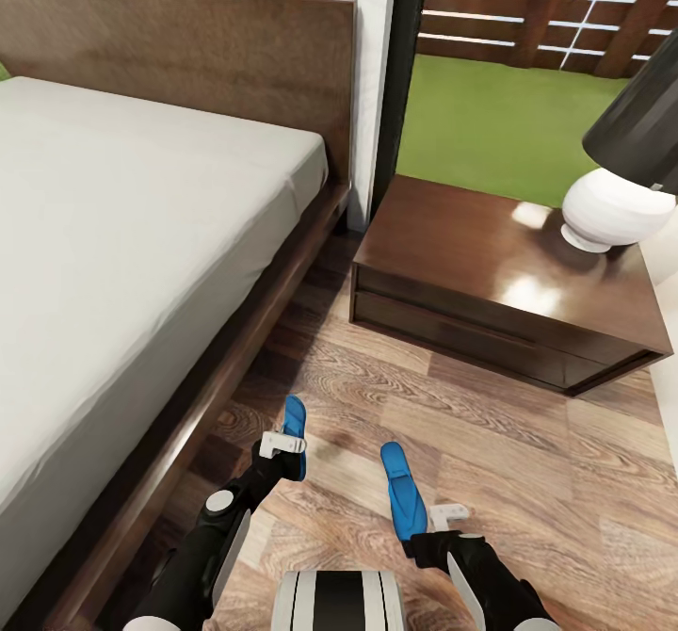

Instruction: In the bedroom, move the book from the bed onto either nightstand, and place the two sandals side by side next to the bed.

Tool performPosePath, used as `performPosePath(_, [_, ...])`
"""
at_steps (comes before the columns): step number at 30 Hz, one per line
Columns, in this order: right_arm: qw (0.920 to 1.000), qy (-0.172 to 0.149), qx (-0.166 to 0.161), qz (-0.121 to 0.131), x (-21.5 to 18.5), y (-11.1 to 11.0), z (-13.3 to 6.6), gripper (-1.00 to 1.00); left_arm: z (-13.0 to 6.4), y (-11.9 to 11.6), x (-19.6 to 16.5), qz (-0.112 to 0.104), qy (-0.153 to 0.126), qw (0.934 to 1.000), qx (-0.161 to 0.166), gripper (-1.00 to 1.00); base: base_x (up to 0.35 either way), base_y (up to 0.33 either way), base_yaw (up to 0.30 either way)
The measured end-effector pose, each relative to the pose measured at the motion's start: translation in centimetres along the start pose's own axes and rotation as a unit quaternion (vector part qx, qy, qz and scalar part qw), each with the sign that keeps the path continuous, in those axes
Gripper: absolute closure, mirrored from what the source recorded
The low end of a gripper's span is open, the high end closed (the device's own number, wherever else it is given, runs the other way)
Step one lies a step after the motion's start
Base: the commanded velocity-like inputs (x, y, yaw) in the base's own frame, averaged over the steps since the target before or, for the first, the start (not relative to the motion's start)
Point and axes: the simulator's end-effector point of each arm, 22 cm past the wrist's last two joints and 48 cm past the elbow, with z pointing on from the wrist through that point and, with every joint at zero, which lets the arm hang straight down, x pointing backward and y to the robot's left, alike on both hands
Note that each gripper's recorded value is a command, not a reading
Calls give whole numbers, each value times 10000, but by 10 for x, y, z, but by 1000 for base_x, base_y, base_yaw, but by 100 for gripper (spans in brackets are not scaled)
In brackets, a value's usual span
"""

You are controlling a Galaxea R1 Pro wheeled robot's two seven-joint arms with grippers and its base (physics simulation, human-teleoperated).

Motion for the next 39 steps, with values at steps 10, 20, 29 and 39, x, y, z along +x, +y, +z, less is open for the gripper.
performPosePath(10, [10000, -5, -1, 1, 0, 0, 0, -100, 0, 0, 0, 1, -2, 10000, 0, 100, 76, 0, 0])
performPosePath(20, [10000, -4, -7, 3, 0, 1, 0, -100, 0, 0, 0, 1, -1, 10000, 0, 100, 74, 0, 0])
performPosePath(29, [10000, -4, -7, 3, 0, 1, 0, -100, 0, 0, 0, 0, 0, 10000, 0, 100, 121, 21, 0])
performPosePath(39, [10000, 17, -8, 5, 2, 1, 1, -100, 1, 0, 2, -5, 20, 10000, 0, 100, 6, 1, 0])
